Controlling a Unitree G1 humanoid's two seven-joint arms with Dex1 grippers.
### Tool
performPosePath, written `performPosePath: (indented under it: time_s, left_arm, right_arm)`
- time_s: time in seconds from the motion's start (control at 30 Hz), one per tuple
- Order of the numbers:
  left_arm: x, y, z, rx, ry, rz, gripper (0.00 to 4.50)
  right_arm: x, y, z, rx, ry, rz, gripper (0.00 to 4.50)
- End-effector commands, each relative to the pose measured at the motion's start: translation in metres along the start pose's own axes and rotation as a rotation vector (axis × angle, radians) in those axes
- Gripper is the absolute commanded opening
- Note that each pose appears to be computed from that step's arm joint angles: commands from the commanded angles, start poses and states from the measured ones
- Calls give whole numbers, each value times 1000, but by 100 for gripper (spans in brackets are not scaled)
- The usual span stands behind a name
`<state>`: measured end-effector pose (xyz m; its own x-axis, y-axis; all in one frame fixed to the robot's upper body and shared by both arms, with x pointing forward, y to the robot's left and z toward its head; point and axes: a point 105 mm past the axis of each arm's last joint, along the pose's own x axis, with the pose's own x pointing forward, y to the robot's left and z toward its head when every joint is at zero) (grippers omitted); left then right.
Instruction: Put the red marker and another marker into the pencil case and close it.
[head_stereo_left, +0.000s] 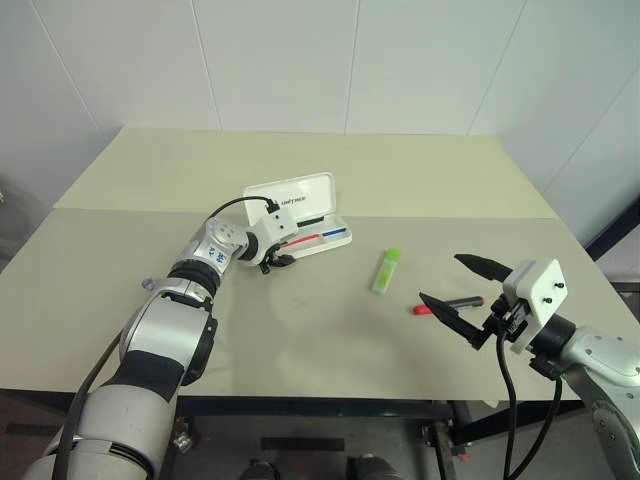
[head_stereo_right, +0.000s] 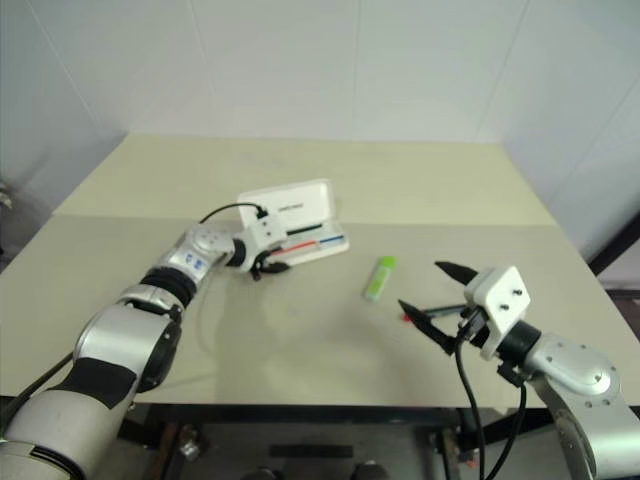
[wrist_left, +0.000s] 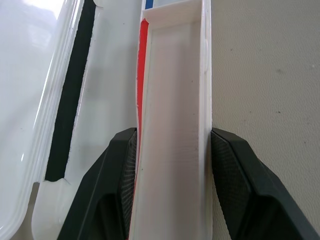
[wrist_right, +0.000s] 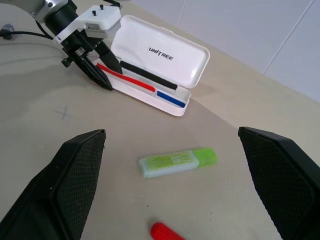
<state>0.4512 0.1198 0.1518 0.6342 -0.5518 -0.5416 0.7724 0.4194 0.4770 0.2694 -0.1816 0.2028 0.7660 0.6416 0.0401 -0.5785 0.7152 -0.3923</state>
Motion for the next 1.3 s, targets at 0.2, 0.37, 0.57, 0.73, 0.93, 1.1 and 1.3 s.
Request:
performPosePath:
  time_s: [0.2,0.37,0.57,0.73,0.93,1.1,1.3]
  left_arm:
    - [-18,8,15,96,-117,-28,188]
    - [-38,2,24,164,-265,-129,188]
    - [-65,-17,6,212,-361,-277,188]
    - [-79,-50,-23,255,-316,-423,188]
    - [-77,-73,-30,271,-266,-432,188]
    - [-69,-83,-33,310,-211,-429,188]
    - [-61,-90,-24,315,-237,-422,219]
  right_arm:
    - [0,-8,10,-20,-32,34,450]
    - [-2,-2,10,2,-35,118,450]
    - [-4,-4,8,3,-21,173,450]
    - [4,-6,7,10,-39,187,450]
    - [11,-6,5,13,-50,204,450]
    - [15,-6,5,14,-55,212,450]
    - [16,-6,4,14,-57,207,450]
